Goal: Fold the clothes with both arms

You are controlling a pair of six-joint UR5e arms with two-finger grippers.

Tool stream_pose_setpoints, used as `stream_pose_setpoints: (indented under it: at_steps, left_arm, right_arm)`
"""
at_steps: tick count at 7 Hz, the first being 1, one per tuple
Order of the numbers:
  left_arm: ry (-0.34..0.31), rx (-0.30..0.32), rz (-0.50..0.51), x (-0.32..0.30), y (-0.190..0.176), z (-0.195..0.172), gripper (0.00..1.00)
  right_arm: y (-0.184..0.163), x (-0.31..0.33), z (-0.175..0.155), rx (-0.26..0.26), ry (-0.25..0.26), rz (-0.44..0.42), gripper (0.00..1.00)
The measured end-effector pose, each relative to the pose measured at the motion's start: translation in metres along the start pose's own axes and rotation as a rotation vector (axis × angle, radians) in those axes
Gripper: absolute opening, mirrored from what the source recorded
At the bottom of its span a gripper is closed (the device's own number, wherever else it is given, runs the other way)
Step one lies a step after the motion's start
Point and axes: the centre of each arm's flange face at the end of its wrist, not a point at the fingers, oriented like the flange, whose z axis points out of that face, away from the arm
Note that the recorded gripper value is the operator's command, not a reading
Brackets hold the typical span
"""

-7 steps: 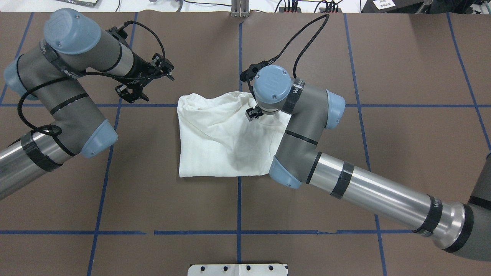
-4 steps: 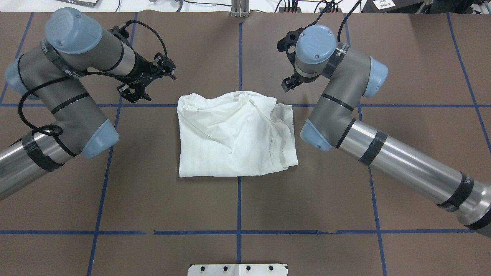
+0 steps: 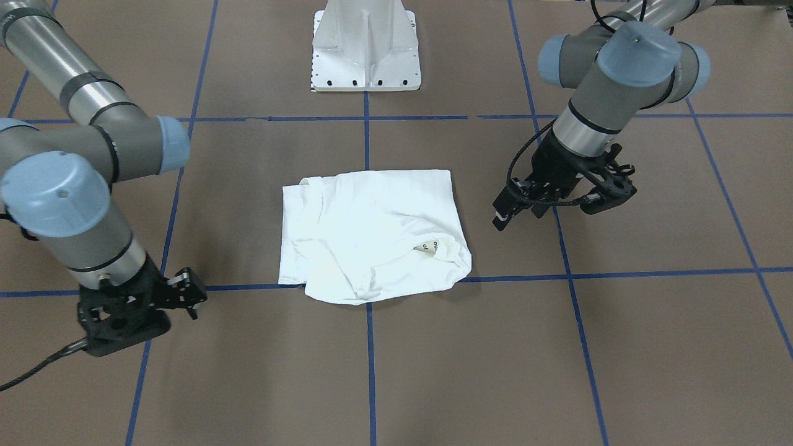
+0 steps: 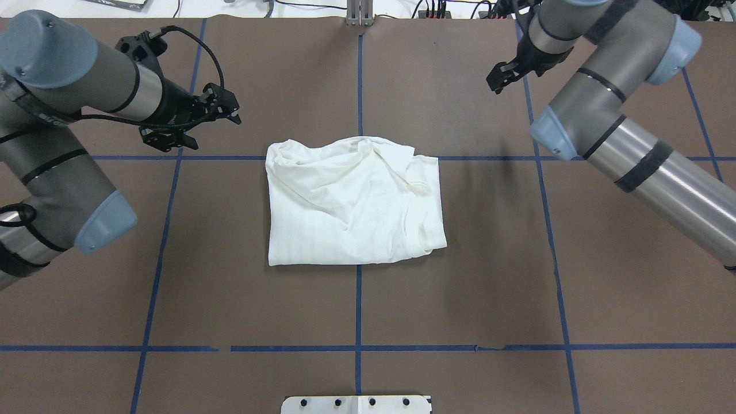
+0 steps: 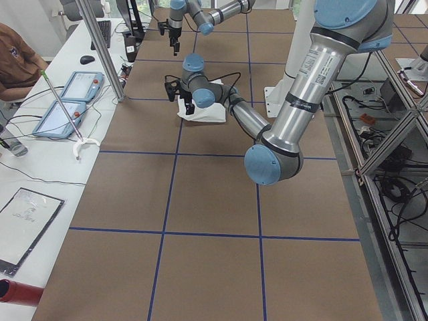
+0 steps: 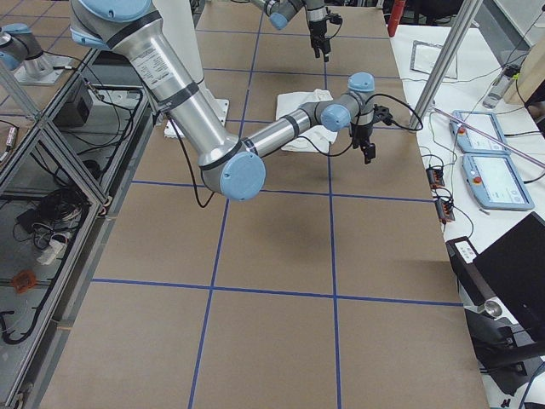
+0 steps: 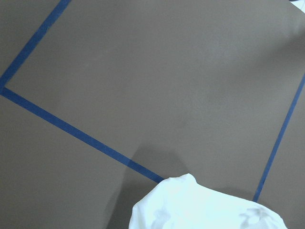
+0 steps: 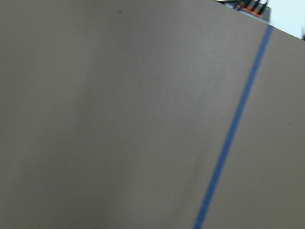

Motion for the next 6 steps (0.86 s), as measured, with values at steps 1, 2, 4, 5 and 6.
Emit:
stream_pose_setpoints:
  at_steps: [1, 2, 4, 5, 6]
  left_arm:
    - [-0.033, 0.033, 0.101, -0.030, -0.019, -0.018, 1.00]
    - [-0.086, 0.071, 0.200, -0.064, -0.048, -0.038, 1.00]
    - [-0.224, 0.126, 0.419, -0.150, -0.110, -0.087, 1.00]
    - [-0.296, 0.125, 0.517, -0.200, -0.132, -0.110, 1.00]
    - [-0.358, 0.111, 0.607, -0.250, -0.145, -0.132, 1.00]
  right_arm:
    - [0.020, 0.058, -0.008, -0.011, 0.013, -0.009, 1.00]
    - [0.043, 0.114, -0.014, -0.031, 0.024, -0.025, 1.00]
    - [0.094, 0.221, -0.032, -0.089, 0.018, -0.060, 1.00]
    - [0.129, 0.269, -0.038, -0.124, 0.010, -0.075, 1.00]
    - [0.168, 0.309, -0.042, -0.148, -0.013, -0.061, 1.00]
